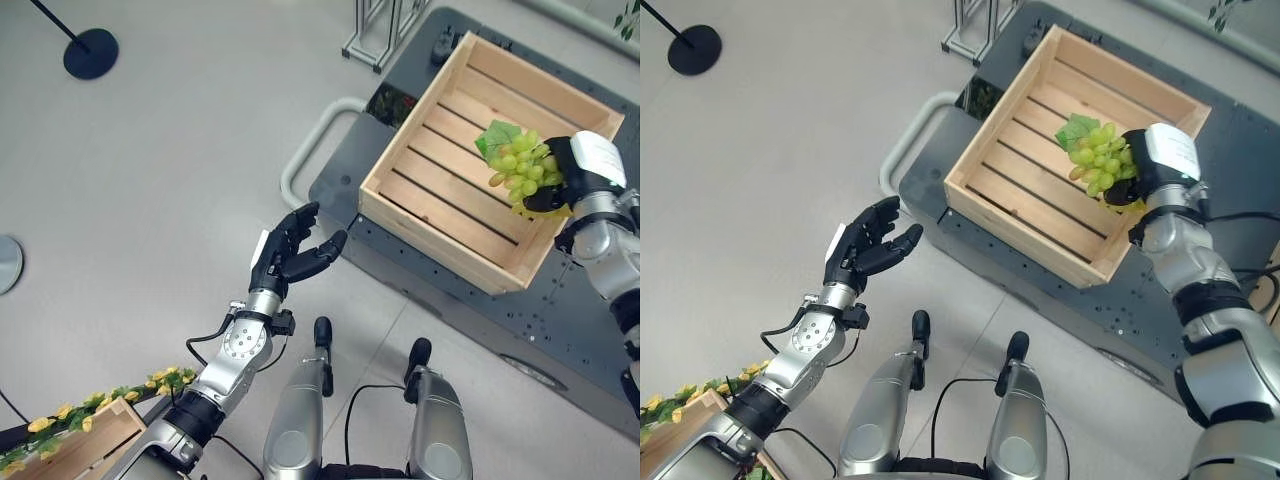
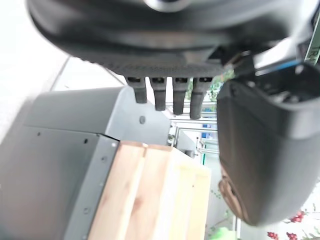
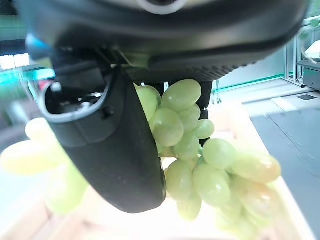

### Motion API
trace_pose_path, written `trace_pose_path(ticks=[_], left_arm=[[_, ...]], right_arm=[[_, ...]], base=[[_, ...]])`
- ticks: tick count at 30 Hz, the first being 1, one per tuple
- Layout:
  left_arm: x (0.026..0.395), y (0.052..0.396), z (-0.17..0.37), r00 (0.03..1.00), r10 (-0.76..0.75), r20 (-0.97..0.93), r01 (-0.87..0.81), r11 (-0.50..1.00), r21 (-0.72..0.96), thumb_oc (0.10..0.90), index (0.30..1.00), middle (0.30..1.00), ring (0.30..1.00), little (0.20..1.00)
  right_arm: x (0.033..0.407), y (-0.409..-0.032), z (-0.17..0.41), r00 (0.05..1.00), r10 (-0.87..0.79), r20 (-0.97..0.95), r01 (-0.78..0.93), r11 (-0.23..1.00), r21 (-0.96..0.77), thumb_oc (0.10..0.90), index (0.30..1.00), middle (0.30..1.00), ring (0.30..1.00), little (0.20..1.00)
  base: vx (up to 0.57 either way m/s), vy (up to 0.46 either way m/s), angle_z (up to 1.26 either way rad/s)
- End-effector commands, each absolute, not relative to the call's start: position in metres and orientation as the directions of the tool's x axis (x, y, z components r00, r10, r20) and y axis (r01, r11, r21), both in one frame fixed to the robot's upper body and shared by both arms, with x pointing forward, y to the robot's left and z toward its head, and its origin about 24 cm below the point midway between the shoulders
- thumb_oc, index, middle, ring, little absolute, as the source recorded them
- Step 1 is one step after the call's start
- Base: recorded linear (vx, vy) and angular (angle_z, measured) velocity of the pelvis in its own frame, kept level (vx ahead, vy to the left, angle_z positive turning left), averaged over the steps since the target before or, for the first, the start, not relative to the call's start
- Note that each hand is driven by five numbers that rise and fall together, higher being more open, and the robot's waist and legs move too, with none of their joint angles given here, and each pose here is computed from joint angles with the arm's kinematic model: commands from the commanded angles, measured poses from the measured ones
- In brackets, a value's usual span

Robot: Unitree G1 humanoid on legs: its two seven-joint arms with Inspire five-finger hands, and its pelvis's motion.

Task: Pick up the fruits from the basket on one side to the basket on the other side

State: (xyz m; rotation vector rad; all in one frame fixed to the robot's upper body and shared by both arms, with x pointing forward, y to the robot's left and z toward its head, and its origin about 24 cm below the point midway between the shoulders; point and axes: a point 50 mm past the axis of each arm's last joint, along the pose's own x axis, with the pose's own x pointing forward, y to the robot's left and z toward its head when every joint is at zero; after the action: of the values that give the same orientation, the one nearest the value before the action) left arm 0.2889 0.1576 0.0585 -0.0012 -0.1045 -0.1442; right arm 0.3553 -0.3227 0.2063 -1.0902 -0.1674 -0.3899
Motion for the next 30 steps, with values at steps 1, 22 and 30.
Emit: trace_pose_path(ticks=[1,22,30], left_arm=[[0.287,0.156,0.084,0.954,-0.186,0.236,0.193,0.981,-0.011,0.800,0.900,0.900,0.900,0.900],[0.297,0.158,0.094,0.911,-0.352,0.216,0.326,0.934,0.146,0.800,0.900,0.900,0.900,0.900],[0.308,0.152,0.107,0.887,-0.412,0.211,0.382,0.909,0.169,0.800,0.900,0.900,0.900,0.900]], right_arm=[[0.339,-0.327,0.279,0.793,-0.195,0.577,0.588,0.492,-0.642,0.400,0.300,0.300,0.300,0.300],[0.364,-0.258,0.258,0.905,0.061,0.422,0.043,0.972,-0.232,0.400,0.300,0.300,0.300,0.300],[0.363,-0.228,0.259,0.869,0.068,0.489,0.024,0.983,-0.181,0.400,0.300,0.300,0.300,0.300]], base=[[0.15,0.017,0.03],[0.11,-0.003,0.11],[-0.01,0.056,0.58]])
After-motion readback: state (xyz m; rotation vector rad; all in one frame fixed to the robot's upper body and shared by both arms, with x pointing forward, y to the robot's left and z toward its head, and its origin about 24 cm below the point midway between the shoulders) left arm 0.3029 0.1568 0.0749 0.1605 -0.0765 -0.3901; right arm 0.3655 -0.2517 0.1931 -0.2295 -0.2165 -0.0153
